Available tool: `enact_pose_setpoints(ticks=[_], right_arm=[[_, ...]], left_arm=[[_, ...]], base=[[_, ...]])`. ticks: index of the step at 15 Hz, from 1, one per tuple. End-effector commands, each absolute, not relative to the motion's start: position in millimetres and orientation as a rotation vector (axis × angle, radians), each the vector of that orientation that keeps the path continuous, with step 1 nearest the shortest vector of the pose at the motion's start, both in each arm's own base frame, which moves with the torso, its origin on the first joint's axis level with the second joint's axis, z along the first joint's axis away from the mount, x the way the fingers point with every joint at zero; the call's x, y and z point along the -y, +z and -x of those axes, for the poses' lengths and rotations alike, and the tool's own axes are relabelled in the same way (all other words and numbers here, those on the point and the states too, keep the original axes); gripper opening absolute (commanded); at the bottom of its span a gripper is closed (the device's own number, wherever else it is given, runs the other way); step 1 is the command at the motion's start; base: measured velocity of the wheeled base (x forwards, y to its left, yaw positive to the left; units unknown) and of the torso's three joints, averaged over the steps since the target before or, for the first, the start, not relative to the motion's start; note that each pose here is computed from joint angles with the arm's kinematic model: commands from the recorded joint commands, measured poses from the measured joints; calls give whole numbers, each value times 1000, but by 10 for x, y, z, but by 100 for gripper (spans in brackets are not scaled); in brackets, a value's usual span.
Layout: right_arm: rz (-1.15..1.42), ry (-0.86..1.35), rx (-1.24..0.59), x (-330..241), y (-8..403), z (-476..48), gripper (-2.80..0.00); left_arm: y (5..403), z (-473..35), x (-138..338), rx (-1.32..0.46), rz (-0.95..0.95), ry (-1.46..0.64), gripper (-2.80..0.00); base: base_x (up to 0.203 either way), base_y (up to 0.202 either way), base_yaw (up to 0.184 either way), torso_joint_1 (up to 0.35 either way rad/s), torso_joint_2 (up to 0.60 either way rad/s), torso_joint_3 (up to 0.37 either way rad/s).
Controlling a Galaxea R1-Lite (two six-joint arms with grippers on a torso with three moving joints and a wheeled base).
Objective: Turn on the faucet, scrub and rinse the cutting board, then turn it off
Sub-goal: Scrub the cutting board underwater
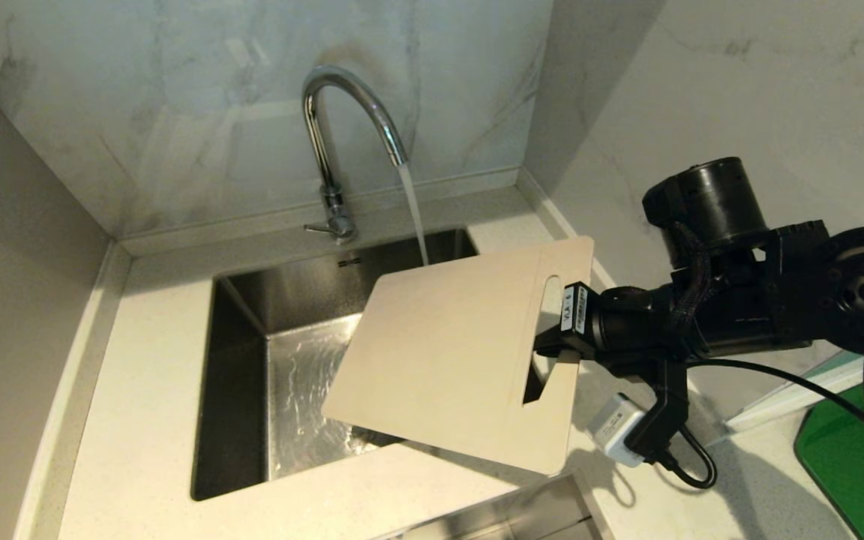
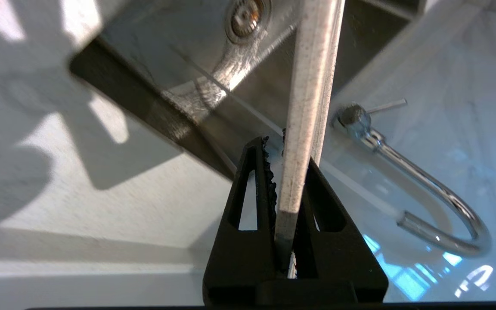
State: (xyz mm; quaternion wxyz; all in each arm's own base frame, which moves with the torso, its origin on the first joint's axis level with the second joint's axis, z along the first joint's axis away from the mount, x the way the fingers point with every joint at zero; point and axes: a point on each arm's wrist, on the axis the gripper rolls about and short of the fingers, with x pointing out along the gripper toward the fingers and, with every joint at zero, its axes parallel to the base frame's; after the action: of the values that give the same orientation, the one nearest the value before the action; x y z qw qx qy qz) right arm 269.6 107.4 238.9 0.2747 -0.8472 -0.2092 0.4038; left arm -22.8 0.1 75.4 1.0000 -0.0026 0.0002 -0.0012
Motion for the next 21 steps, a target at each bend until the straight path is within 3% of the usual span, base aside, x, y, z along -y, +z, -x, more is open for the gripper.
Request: enact_pose_setpoints(ticks=[1,21], right_arm=[[2304,1047,587,-1087,2462,-2801,-280],[2331,1149,876,-1306,2120,-3366,-280]], left_arm=[[751,226,-1,-2,6,-2,-280],[751,227,-1,-2,6,-2,-280]], base=[[0,0,0,0,0,0],[0,0,0,0,0,0]])
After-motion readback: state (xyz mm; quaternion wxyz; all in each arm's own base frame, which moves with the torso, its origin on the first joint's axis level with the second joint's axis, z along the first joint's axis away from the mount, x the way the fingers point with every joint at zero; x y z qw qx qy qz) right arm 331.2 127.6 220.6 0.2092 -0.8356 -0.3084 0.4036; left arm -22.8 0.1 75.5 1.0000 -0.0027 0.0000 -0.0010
